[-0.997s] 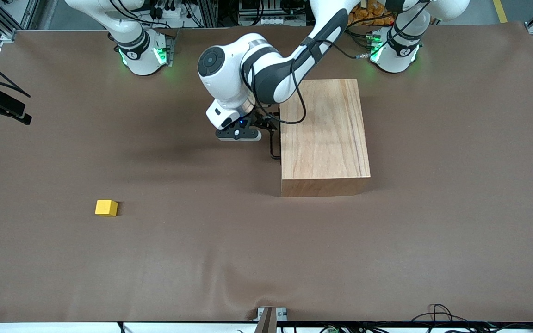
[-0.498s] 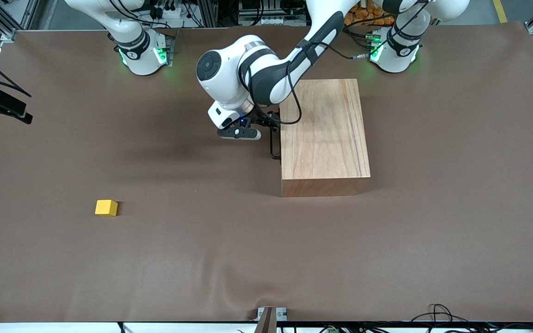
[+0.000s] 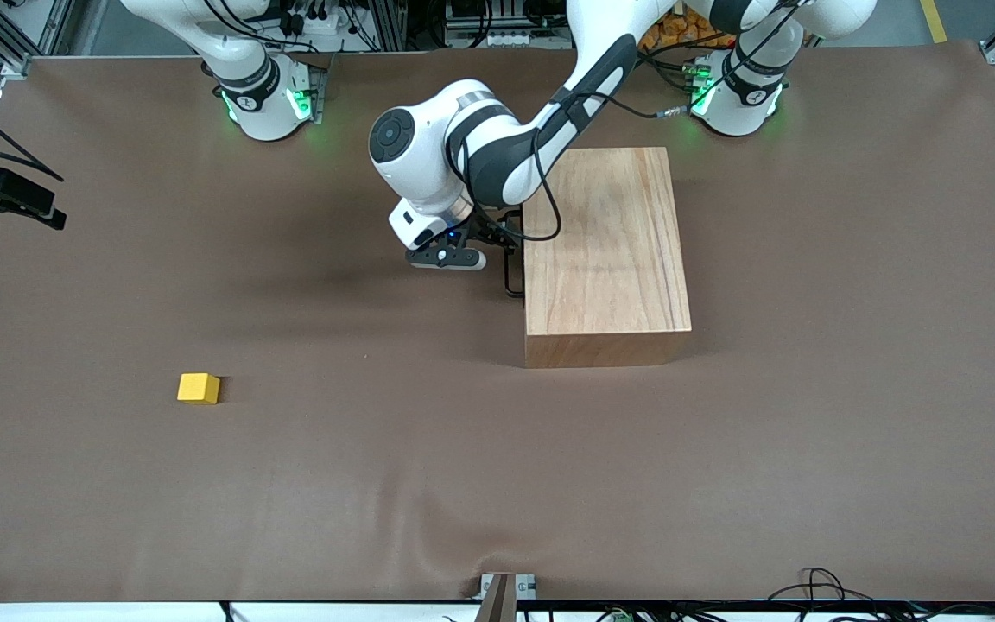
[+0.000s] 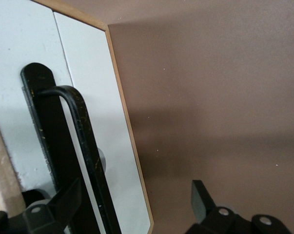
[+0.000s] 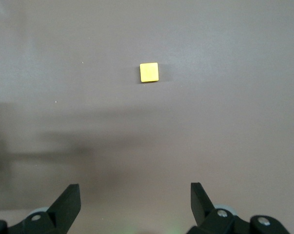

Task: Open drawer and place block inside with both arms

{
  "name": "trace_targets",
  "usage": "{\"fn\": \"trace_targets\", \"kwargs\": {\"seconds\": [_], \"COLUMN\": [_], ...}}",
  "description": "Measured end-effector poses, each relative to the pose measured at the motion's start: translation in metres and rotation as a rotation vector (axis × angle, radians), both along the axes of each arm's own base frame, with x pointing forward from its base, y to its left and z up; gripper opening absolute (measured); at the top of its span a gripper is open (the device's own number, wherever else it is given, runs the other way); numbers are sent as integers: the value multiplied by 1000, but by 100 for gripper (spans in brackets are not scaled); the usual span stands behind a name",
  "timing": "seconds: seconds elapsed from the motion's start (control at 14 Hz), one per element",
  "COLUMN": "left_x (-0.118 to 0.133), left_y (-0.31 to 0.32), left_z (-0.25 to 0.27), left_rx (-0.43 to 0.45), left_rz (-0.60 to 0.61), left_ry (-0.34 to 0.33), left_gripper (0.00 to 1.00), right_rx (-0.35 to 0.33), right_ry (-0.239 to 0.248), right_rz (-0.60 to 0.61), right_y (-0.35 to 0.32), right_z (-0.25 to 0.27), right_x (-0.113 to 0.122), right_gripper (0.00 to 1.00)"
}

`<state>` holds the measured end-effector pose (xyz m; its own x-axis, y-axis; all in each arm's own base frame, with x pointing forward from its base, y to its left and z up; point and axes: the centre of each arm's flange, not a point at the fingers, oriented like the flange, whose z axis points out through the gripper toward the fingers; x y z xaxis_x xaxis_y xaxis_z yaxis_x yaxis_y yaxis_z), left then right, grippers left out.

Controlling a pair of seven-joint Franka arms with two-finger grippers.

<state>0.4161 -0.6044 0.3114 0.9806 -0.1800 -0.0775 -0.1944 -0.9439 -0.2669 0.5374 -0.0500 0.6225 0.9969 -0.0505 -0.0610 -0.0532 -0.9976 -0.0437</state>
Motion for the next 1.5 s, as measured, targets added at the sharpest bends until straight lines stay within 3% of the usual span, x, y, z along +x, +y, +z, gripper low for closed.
{"fn": "trace_targets", "kwargs": {"seconds": [1.5], "left_x": [3], "left_y": [-7], "left_z": [-9], "left_rx": [-36], "left_rz": [-8], "left_ry": [-20], "left_gripper": [100], "right_rx": [0], "right_ry": [5], "right_rz": [0], "right_y": [0], "right_z": [-1], "right_x": [0], "right_gripper": [100]}}
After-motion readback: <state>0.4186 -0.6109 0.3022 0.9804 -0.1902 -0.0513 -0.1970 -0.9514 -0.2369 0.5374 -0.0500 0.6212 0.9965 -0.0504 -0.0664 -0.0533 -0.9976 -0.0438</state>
